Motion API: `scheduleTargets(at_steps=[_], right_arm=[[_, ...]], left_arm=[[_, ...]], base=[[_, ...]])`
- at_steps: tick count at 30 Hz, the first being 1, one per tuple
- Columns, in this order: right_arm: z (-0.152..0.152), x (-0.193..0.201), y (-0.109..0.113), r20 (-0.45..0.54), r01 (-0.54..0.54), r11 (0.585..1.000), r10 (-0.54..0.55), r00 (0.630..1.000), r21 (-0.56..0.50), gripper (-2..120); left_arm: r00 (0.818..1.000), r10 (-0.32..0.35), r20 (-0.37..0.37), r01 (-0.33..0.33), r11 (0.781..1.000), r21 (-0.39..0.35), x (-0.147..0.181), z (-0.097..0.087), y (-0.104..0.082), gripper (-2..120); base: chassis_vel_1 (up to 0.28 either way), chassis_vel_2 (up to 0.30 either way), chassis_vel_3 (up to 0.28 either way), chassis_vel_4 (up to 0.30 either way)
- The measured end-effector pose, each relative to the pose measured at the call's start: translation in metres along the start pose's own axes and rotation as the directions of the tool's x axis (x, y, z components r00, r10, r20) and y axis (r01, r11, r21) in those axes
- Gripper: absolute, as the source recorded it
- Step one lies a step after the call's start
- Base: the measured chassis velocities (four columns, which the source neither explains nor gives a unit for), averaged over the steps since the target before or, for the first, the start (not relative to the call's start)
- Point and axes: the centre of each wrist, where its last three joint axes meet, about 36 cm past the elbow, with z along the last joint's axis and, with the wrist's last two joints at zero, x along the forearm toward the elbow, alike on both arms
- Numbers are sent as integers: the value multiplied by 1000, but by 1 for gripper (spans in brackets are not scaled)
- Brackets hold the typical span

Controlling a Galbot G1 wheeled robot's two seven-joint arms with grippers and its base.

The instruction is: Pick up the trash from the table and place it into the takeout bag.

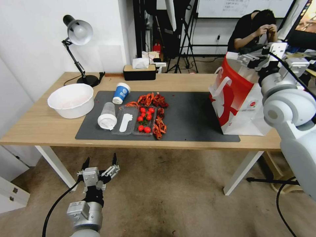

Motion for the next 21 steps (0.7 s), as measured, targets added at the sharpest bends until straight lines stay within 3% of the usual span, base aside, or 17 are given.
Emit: scheduleTargets(at_steps=[6,10,14,21], right_arm=[[27,61,17,74,142,985,-135,988,-97,100],[44,84,22,106,160,980,-147,983,-118,100],[91,132,24,137,141,982,-124,983,-123,100],[125,164,22,149,124,980,-101,984,-155,100]], left_arm=[[1000,-3,7,3,1000,2,-1,-1,1,100],[1000,-2,11,2,1000,3,-2,-2,2,100],[1000,3,21,-3,1000,8,-5,-4,2,100],[999,3,37,-3,1000,12,-11,-7,7,100]], base=[[0,0,0,0],[0,0,0,0],[0,0,0,0],[0,0,0,0]])
